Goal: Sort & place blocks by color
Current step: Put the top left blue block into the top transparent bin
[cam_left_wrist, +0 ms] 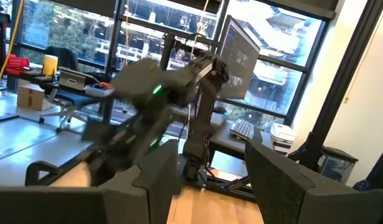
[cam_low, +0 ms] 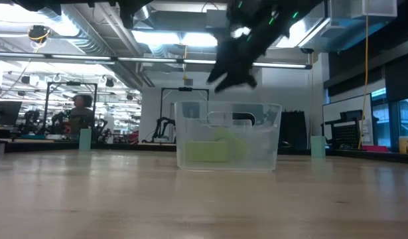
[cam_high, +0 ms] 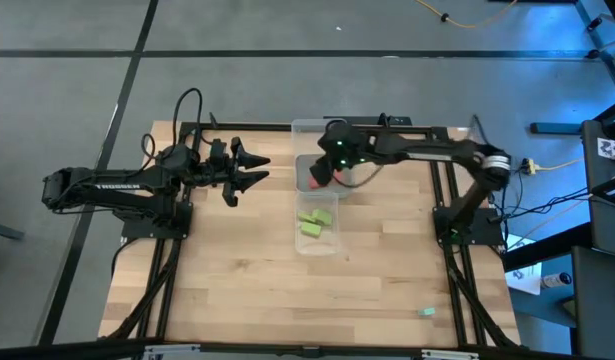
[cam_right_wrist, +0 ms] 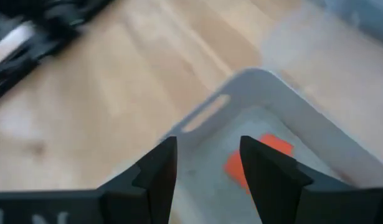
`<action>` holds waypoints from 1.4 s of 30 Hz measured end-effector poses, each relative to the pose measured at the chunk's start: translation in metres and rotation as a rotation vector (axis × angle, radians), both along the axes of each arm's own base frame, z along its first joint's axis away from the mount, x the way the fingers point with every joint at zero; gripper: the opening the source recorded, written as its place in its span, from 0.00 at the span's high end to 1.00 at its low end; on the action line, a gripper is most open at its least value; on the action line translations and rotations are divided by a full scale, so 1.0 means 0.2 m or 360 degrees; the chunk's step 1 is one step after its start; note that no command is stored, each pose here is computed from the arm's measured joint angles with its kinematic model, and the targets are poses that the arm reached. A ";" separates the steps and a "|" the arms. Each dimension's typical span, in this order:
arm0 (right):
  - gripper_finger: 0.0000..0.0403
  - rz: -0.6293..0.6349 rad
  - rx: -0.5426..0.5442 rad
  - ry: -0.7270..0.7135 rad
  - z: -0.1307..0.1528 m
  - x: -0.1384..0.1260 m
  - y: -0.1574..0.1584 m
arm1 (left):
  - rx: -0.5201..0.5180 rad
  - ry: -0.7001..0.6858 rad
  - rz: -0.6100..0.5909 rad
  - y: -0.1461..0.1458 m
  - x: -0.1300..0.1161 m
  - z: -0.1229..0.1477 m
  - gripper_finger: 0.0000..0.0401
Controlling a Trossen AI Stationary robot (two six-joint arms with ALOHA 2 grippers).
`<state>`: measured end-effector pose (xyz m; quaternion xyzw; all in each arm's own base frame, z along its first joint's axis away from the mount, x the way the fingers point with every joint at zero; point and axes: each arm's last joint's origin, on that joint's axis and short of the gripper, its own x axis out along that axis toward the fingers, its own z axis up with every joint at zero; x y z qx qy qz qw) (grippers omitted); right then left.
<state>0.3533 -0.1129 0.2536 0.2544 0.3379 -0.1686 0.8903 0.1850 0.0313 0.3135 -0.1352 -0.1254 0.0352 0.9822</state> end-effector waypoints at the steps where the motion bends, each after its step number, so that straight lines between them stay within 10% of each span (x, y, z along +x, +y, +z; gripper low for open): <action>1: 0.56 0.0058 -0.0038 -0.0023 0.05 -0.03 0.03 | 0.0000 0.0001 -0.0001 0.00 0.00 0.00 0.55; 8: 0.56 0.0240 -0.0153 -0.0279 0.20 -0.32 0.24 | 0.0000 0.0001 -0.0004 0.00 0.00 0.00 0.55; 18: 0.56 0.0407 -0.0221 -0.1413 0.32 -0.55 0.44 | 0.0010 0.0015 -0.0078 -0.01 0.00 0.00 0.55; 25: 0.56 0.0563 -0.0463 -0.1450 0.32 -0.54 0.50 | 0.0010 0.0014 -0.0057 -0.01 0.00 0.00 0.55; 42: 0.56 0.0575 -0.0453 -0.1453 0.32 -0.54 0.52 | 0.0005 0.0014 -0.0038 0.00 0.00 0.00 0.55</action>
